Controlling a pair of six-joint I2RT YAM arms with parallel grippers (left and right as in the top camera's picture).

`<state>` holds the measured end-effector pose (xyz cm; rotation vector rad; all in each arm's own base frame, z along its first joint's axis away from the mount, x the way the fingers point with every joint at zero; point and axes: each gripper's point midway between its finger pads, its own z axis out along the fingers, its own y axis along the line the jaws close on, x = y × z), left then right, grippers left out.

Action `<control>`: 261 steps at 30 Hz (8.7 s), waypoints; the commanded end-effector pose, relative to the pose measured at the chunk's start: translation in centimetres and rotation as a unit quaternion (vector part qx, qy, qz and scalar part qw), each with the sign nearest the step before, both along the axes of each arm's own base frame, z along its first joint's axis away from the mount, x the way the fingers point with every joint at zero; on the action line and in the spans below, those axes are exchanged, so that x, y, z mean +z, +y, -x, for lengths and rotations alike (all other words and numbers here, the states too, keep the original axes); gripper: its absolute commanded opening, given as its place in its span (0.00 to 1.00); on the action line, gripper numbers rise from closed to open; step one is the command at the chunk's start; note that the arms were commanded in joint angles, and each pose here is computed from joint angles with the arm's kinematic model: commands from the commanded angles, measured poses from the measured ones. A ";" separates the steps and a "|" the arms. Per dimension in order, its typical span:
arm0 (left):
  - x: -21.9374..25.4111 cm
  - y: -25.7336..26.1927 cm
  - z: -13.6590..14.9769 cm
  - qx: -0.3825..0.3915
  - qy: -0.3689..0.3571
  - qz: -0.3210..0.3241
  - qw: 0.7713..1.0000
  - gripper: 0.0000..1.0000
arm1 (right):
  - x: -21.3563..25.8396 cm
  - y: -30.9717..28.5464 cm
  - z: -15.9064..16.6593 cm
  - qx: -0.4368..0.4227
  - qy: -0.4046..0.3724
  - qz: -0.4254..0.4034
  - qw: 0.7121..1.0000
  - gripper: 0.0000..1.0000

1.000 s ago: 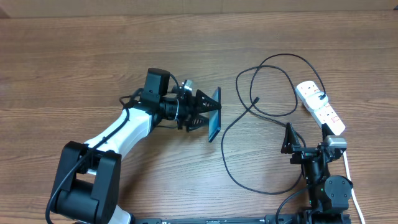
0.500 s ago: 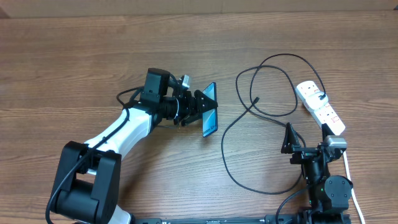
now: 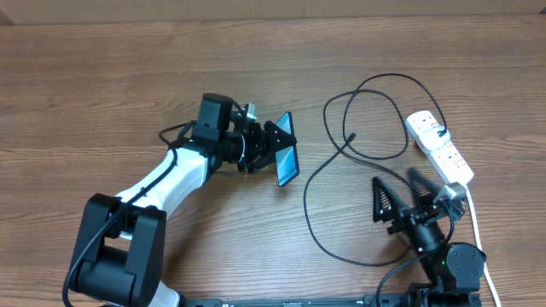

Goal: Plug charger to phone and switch on socket

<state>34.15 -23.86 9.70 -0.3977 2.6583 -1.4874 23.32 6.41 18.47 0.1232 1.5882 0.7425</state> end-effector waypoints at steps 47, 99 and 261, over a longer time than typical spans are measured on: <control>5.1 4.5 -4.2 0.069 0.043 0.135 0.988 0.54 | -1.1 17.2 -7.8 0.060 0.274 0.240 0.929 1.00; 5.7 5.4 -4.2 0.094 0.109 0.167 0.975 0.56 | -3.3 25.1 -11.2 0.100 0.170 0.210 0.958 0.27; 1.7 9.1 5.8 0.272 0.069 0.049 0.959 0.04 | -17.3 8.5 -11.3 -0.095 0.547 0.048 0.831 0.47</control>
